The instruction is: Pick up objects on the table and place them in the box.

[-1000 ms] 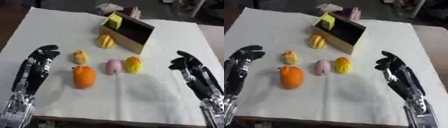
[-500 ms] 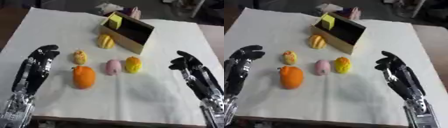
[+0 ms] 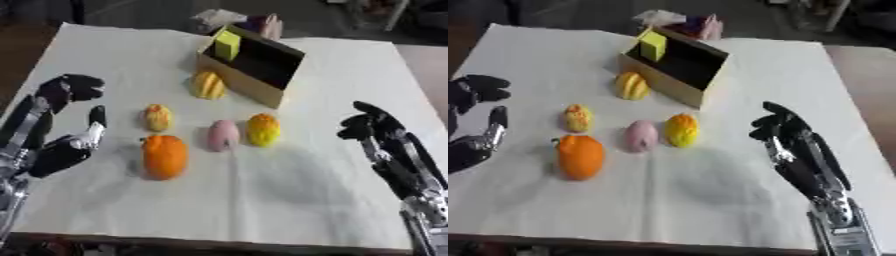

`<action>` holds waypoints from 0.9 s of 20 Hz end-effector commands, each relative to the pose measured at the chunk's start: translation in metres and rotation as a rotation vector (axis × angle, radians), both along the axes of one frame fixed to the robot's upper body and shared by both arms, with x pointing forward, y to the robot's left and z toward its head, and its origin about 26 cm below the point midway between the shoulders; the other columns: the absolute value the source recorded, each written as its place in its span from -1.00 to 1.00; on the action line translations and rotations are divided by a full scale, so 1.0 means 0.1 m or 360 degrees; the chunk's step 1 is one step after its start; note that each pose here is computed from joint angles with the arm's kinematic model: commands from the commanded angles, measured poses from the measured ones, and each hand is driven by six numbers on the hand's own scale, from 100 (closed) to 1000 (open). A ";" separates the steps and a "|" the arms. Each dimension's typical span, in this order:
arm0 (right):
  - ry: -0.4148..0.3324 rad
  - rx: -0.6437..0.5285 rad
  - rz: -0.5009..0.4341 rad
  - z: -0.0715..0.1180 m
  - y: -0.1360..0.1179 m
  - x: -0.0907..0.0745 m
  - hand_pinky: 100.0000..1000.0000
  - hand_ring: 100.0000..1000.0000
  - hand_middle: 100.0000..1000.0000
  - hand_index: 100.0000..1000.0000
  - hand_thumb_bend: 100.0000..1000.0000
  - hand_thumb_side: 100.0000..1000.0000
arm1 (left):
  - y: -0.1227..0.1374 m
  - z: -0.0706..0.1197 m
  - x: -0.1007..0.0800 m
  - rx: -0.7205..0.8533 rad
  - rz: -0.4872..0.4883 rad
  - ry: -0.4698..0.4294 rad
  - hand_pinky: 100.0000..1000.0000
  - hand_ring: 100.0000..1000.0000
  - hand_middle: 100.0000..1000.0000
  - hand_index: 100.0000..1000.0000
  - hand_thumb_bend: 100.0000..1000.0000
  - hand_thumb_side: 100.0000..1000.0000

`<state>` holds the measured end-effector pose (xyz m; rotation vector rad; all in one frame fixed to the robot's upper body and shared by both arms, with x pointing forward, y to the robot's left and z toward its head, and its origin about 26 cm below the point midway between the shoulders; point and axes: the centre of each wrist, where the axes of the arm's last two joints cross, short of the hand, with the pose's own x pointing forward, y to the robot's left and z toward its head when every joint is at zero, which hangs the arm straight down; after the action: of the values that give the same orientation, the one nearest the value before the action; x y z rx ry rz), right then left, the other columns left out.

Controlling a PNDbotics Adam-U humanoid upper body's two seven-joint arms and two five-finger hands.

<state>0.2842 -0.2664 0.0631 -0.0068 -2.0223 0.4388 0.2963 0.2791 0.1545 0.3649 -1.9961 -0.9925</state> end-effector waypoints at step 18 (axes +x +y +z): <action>-0.0025 -0.0043 0.0039 0.07 -0.01 0.00 0.32 0.18 0.19 0.76 -1.00 0.02 | 0.04 0.53 0.17 0.1820 -0.0667 -0.0154 0.58 0.51 0.48 0.72 -0.13 -0.36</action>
<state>0.2836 -0.2662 0.0627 0.0011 -2.0111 0.4719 0.3135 0.2777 0.1917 0.5281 -1.4464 -2.3197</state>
